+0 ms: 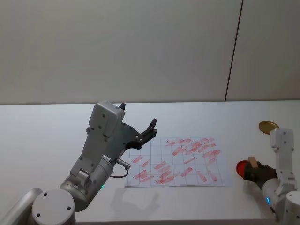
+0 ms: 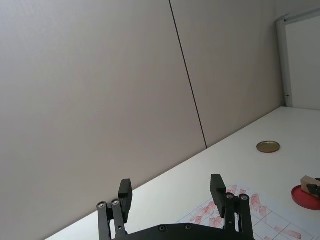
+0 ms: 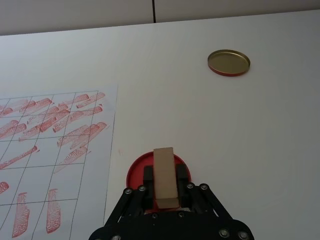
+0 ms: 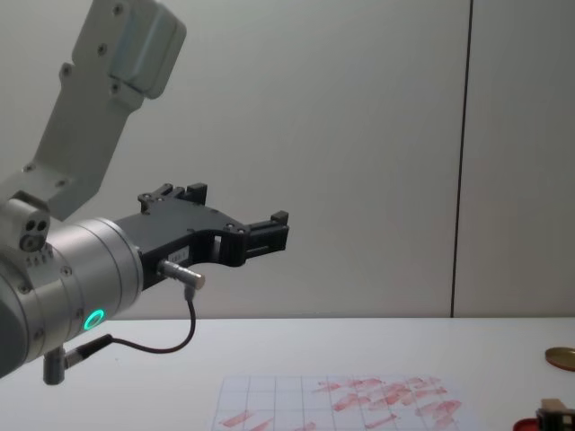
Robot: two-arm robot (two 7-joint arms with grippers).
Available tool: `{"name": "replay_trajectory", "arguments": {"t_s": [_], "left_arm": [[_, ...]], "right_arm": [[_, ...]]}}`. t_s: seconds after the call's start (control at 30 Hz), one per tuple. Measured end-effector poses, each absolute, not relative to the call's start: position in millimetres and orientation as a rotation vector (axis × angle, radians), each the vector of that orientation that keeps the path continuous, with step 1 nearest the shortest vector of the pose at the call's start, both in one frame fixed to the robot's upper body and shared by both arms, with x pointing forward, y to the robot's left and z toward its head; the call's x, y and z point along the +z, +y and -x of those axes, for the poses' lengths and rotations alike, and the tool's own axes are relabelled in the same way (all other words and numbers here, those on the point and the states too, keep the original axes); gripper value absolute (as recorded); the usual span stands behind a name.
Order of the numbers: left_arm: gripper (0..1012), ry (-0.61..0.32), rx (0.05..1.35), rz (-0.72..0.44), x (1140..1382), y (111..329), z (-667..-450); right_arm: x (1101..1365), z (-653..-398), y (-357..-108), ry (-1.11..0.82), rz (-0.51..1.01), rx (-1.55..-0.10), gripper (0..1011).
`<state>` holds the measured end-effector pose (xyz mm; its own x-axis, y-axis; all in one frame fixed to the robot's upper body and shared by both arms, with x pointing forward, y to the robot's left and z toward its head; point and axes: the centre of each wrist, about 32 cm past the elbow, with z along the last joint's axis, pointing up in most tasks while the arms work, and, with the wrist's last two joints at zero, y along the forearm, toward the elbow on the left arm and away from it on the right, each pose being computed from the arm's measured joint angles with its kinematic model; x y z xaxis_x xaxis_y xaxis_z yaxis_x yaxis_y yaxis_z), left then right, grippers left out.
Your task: Use the one hand to pick up the stamp and affix it onto the A4 paper.
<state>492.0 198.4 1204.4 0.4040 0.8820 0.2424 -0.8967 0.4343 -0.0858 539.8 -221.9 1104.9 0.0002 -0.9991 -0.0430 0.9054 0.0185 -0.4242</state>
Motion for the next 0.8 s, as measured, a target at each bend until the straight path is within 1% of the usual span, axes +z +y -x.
{"name": "replay_trajectory", "arguments": {"t_s": [0.03,0.17,0.8], "left_arm": [[993,-0.267,1.124,-0.061,1204.4,198.4,-492.0],[993,-0.268,1.124,-0.061,1204.4,198.4,-492.0],[993,-0.267,1.124,-0.061,1204.4,198.4,-492.0]], "right_arm": [[1104.8,-539.8,-221.9,0.376,0.311,-1.534,263],[1104.6,-539.9,-221.5,0.375,0.316,-1.539,219],[1105.3,-542.4,-221.2,0.406,0.344,-1.564,220]]}}
